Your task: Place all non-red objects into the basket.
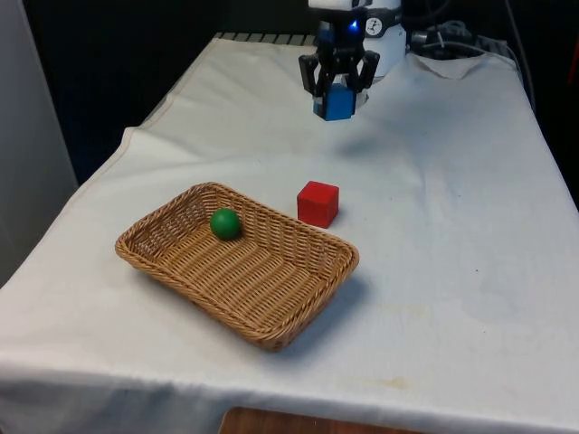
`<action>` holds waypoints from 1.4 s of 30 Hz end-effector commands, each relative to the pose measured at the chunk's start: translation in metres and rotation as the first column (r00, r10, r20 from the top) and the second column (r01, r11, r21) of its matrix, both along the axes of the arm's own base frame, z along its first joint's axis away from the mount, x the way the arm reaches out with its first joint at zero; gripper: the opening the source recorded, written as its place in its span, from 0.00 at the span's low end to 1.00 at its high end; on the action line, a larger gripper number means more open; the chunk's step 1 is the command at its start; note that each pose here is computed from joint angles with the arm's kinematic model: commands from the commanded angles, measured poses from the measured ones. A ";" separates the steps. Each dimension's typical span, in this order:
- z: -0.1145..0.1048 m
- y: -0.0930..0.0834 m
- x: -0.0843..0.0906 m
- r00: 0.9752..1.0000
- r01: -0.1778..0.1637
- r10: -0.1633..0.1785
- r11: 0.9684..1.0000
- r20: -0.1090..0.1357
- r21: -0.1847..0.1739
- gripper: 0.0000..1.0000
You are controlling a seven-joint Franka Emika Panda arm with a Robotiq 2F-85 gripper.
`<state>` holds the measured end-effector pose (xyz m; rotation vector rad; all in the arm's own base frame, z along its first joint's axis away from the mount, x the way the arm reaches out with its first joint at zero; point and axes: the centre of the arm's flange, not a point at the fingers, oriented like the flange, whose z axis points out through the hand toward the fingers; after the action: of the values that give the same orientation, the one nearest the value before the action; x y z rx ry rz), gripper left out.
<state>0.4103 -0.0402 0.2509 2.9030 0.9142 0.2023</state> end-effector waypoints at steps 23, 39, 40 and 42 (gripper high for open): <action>0.042 0.021 0.042 0.997 -0.042 0.039 0.998 0.069 0.045 0.02; 0.063 0.021 0.071 0.991 -0.082 0.071 0.993 0.117 0.086 0.02; 0.063 0.021 0.073 0.990 -0.083 0.072 0.993 0.120 0.088 0.02; 0.066 0.021 0.083 0.989 -0.080 0.068 0.992 0.131 0.093 0.02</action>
<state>0.4920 -0.0236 0.3139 2.8945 1.0058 0.4322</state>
